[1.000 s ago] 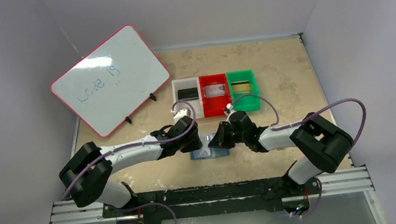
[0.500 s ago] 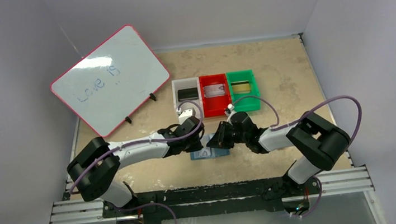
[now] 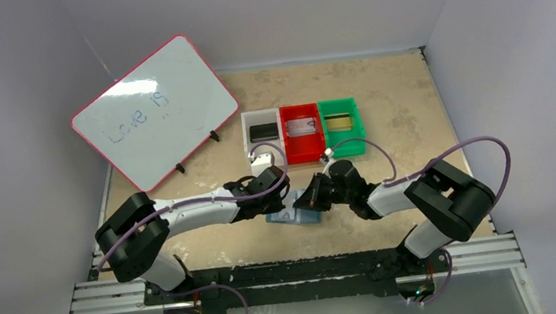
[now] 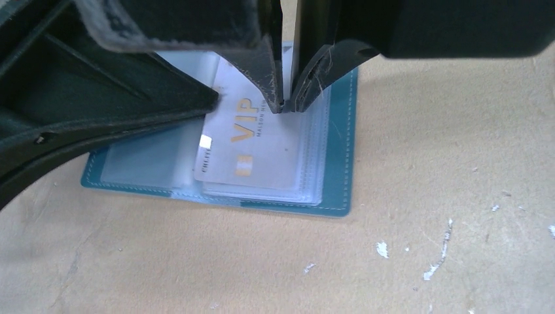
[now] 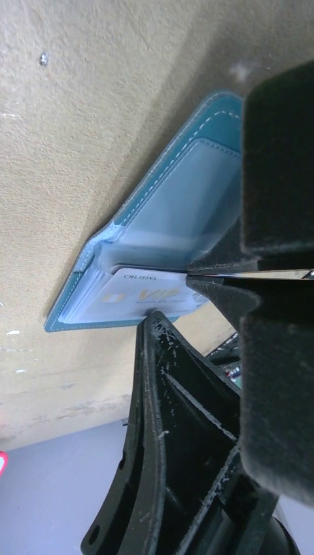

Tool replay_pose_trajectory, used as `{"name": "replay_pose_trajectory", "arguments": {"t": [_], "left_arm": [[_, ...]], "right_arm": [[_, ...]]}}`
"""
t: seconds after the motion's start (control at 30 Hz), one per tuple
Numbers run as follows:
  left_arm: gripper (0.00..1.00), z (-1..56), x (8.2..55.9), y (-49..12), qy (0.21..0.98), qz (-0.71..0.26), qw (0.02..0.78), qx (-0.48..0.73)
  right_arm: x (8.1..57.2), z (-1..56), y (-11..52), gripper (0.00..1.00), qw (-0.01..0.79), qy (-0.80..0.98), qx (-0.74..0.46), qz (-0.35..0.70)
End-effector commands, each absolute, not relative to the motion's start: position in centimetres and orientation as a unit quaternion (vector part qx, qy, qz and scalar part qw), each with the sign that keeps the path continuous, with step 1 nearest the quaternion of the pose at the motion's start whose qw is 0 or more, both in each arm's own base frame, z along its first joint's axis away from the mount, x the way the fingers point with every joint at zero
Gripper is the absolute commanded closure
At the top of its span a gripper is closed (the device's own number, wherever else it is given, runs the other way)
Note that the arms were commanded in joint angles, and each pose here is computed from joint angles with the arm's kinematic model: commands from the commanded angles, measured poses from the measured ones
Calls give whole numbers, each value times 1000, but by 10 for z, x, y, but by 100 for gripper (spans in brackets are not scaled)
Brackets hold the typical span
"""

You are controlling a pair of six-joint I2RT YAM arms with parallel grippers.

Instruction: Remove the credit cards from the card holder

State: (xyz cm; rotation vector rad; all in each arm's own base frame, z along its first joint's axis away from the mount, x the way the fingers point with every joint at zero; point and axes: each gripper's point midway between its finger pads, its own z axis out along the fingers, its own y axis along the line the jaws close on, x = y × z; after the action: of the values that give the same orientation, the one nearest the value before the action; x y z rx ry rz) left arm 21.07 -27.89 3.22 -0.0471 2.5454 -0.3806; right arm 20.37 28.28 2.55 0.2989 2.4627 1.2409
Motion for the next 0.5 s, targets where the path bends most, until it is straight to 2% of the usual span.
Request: {"name": "replay_pose_trajectory", "arguments": {"t": [0.0, 0.3, 0.47], "left_arm": [[90, 15, 205, -249, 959, -72, 273, -12], [90, 19, 209, -255, 958, -78, 277, -10], [81, 37, 215, -260, 948, -103, 300, -21]], "right_arm": [[206, 25, 272, 100, 192, 874, 121, 430], [205, 20, 270, 100, 188, 879, 121, 422], [206, 21, 269, 100, 190, 879, 120, 420]]}}
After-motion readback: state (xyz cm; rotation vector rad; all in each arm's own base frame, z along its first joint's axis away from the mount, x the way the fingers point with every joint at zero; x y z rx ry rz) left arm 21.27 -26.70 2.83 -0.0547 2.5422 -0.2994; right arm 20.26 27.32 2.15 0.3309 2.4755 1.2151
